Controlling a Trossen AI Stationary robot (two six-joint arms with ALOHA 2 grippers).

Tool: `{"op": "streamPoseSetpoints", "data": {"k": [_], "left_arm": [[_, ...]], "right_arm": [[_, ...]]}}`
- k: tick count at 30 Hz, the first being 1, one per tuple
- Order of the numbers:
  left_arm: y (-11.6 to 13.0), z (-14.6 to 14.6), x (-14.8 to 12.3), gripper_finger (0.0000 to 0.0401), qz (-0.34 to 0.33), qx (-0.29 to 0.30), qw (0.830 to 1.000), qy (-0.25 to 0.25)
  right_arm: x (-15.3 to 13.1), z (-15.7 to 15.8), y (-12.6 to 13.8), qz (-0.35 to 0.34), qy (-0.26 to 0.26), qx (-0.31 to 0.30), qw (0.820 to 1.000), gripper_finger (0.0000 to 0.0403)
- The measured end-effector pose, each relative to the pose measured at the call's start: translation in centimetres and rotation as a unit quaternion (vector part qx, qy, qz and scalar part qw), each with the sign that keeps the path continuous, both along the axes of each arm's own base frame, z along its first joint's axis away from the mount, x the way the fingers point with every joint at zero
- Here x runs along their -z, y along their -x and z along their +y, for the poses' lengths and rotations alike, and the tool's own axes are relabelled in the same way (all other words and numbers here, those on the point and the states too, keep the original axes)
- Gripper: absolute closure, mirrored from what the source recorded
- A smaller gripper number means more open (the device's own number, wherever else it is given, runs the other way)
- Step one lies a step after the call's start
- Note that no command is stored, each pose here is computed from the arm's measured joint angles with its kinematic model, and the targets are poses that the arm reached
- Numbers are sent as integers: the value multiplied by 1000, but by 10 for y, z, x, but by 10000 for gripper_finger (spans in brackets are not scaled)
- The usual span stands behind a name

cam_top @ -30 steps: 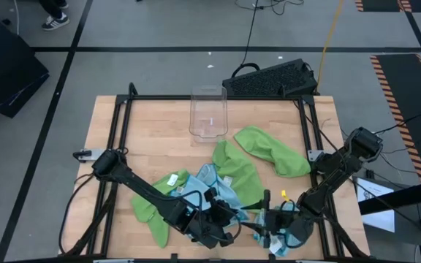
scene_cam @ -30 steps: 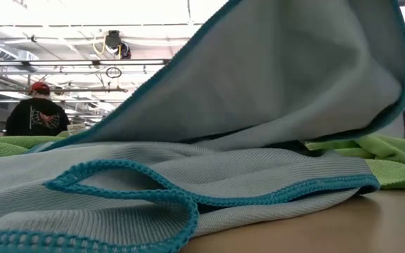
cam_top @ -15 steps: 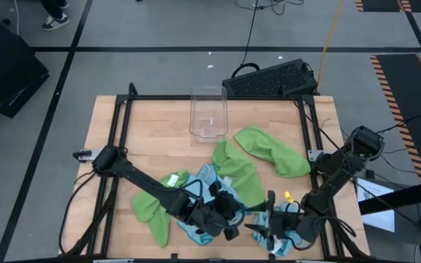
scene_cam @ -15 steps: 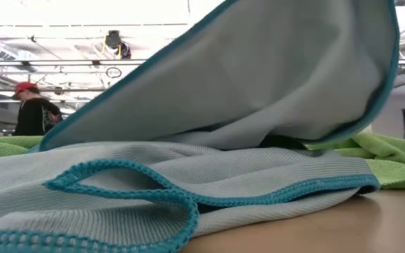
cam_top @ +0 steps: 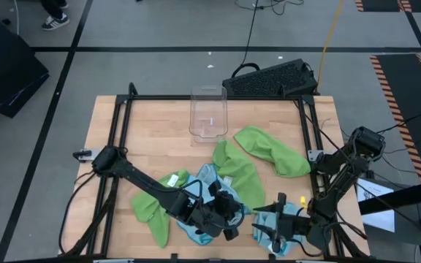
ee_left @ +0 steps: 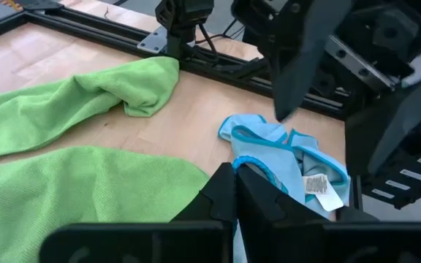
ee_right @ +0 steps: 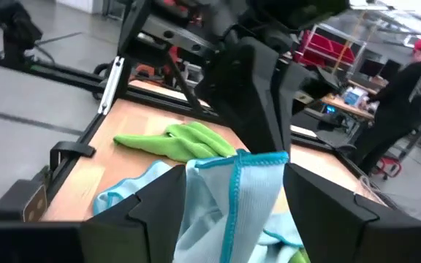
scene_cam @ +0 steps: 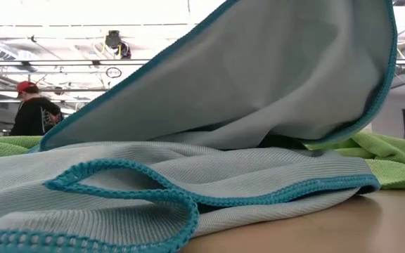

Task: Fold microfiber towels
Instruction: Fold the top left blue towel

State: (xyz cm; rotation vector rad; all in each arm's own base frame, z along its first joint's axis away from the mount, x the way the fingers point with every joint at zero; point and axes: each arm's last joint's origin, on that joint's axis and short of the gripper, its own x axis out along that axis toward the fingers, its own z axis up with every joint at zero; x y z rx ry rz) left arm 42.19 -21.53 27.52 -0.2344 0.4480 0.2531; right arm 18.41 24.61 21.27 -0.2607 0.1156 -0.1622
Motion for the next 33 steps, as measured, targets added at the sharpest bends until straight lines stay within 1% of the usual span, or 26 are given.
{"op": "streamPoseSetpoints", "data": {"k": [5,8,12,17,20,23,25,29,33], "left_arm": [[3,-6,0,396,3,14,1000,-12],[4,-8,0,392,3,16,1000,-12],[4,-8,0,397,1,12,1000,-4],[3,-7,0,388,-3,-1,1000,16],[2,-5,1,389,-4,-5,1000,19],[2,-3,1,397,0,-7,1000,16],[1,0,2,395,6,-12,1000,17],[-1,4,3,392,7,-19,1000,20],[-3,9,3,397,6,-27,999,24]], "right_arm": [[6,0,1,7,-64,-6,998,181],[10,-1,2,22,-74,-11,997,181],[12,-1,2,25,-74,-10,997,181],[17,-3,-9,16,-84,5,996,181],[23,-3,-16,6,-69,30,997,181],[26,-3,-19,-7,-36,63,997,181],[28,-2,-20,-12,-15,81,997,181],[29,-1,-21,-13,8,88,996,181],[37,0,-24,-3,46,96,994,181]]}}
